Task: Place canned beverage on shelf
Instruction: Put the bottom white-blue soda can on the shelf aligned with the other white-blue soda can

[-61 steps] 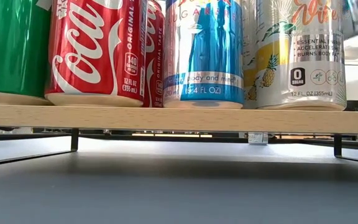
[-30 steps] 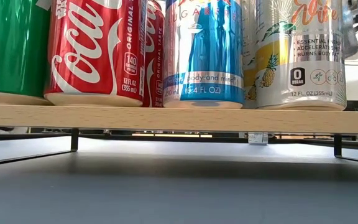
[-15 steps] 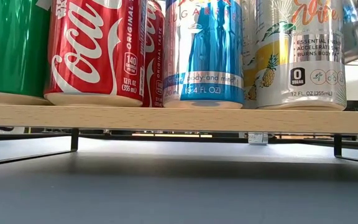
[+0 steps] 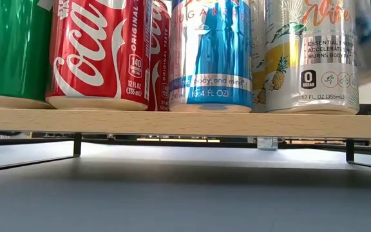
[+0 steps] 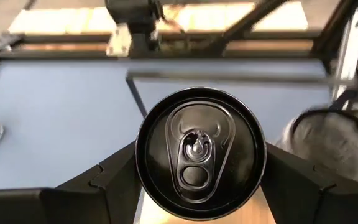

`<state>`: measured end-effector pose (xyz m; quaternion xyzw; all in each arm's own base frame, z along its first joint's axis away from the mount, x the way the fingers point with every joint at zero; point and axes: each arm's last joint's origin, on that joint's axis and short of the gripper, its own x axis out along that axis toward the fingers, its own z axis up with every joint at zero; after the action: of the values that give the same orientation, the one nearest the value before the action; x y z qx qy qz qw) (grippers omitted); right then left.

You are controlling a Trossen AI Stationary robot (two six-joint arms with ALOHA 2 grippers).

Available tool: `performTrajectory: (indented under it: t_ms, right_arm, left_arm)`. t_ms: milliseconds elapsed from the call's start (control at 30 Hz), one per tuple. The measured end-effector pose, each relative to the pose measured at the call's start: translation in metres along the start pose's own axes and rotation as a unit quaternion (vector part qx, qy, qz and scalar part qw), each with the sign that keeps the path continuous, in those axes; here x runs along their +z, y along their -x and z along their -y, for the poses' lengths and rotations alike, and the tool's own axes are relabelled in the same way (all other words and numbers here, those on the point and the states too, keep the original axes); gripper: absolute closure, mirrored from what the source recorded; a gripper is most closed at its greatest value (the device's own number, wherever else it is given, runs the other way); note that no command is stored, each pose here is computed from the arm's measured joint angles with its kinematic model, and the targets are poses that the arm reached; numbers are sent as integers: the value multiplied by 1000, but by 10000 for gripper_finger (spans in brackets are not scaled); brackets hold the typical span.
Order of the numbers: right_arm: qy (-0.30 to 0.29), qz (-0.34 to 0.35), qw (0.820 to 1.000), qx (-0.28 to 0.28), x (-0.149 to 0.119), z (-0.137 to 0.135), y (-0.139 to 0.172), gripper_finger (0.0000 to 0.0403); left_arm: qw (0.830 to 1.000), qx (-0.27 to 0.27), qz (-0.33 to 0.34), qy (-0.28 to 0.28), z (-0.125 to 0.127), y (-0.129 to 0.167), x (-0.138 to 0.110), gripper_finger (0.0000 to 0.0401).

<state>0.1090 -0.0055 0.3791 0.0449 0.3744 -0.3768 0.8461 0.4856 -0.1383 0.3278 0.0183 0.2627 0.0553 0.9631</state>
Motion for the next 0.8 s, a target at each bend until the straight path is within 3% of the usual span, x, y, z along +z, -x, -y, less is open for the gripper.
performTrajectory:
  t_ms: [200,600,800]
  right_arm:
    - [3,-2,1000,-2,-1,0,0,102]
    - [4,-3,1000,-2,-1,0,0,102]
    - [7,-3,1000,-1,-1,0,0,102]
  left_arm:
    - [1000,-23,-12,2,3,-13,-8,144]
    - [999,-16,-23,28,-1,-14,-10,142]
    - [999,-28,-28,30,-1,-15,-10,101]
